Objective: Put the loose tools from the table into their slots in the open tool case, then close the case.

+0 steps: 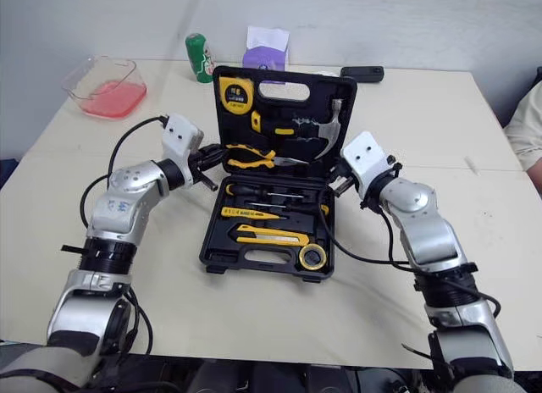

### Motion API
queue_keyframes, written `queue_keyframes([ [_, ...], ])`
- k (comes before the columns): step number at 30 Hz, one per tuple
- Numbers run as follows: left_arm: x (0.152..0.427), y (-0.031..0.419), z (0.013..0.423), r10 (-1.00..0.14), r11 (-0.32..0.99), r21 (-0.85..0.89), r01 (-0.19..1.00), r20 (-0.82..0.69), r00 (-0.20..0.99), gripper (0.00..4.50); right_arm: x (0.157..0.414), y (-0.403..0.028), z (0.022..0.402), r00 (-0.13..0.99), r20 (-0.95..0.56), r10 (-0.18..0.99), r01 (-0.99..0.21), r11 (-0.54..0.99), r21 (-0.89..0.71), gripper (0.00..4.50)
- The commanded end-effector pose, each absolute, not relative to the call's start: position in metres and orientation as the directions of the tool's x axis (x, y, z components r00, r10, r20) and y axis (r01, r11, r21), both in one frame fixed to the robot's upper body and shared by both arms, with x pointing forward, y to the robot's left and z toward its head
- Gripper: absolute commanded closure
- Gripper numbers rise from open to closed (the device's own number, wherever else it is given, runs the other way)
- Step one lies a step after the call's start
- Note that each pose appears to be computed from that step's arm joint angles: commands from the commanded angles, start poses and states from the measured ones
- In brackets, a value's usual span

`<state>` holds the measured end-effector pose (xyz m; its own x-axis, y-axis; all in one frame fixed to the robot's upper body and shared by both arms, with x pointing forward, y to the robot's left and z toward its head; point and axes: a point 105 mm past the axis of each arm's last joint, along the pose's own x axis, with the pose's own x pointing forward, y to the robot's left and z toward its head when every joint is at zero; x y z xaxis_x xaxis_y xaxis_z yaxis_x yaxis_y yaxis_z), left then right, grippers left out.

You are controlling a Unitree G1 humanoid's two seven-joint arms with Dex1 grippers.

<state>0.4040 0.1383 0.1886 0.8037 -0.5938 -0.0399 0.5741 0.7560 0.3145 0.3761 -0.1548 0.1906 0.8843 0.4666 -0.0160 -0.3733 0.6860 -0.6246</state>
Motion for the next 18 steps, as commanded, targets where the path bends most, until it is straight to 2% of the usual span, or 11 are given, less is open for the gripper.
queue_keyframes([
  [1, 0.389, 0.139, 0.190, -0.598, 0.709, 0.467, 0.528, 0.002, 0.802, 4.49, 0.356, -0.150, 0.189, 0.830, 0.065, 0.553, -0.245, 0.468, -0.849, 4.50],
  [3, 0.380, 0.147, 0.187, -0.584, 0.705, 0.502, 0.500, 0.012, 0.812, 4.49, 0.346, -0.152, 0.184, 0.800, 0.084, 0.594, -0.197, 0.392, -0.898, 4.50],
  [5, 0.369, 0.160, 0.192, -0.562, 0.738, 0.477, 0.477, 0.043, 0.826, 3.58, 0.327, -0.151, 0.193, 0.748, 0.129, 0.651, -0.186, 0.392, -0.901, 4.50],
  [6, 0.363, 0.168, 0.197, -0.552, 0.755, 0.456, 0.471, 0.053, 0.832, 3.23, 0.314, -0.149, 0.205, 0.711, 0.162, 0.684, -0.172, 0.393, -0.903, 3.64],
  [8, 0.348, 0.185, 0.207, -0.539, 0.786, 0.391, 0.478, 0.057, 0.840, 2.36, 0.294, -0.154, 0.227, 0.678, 0.201, 0.707, -0.177, 0.422, -0.889, 2.86],
  [10, 0.331, 0.196, 0.207, -0.569, 0.791, 0.286, 0.541, 0.019, 0.822, 1.40, 0.282, -0.164, 0.230, 0.692, 0.140, 0.708, -0.321, 0.476, -0.819, 1.78],
  [12, 0.315, 0.204, 0.201, -0.597, 0.780, 0.199, 0.594, -0.049, 0.801, 0.49, 0.272, -0.173, 0.220, 0.702, 0.016, 0.712, -0.480, 0.490, -0.728, 0.77],
  [13, 0.293, 0.215, 0.193, -0.640, 0.749, 0.117, 0.652, -0.123, 0.758, 0.04, 0.260, -0.186, 0.212, 0.686, -0.099, 0.721, -0.593, 0.474, -0.651, 0.28],
  [14, 0.260, 0.234, 0.181, -0.690, 0.701, 0.036, 0.712, -0.218, 0.690, 0.01, 0.239, -0.207, 0.195, 0.640, -0.273, 0.718, -0.721, 0.437, -0.538, 0.25],
  [16, 0.223, 0.269, 0.170, -0.682, 0.712, -0.115, 0.693, -0.352, 0.641, 0.01, 0.202, -0.237, 0.175, 0.519, -0.485, 0.703, -0.854, 0.414, -0.314, 0.25],
  [18, 0.223, 0.286, 0.172, -0.633, 0.758, -0.109, 0.643, -0.365, 0.683, 0.01, 0.196, -0.245, 0.170, 0.516, -0.496, 0.698, -0.855, 0.459, -0.242, 0.25],
])
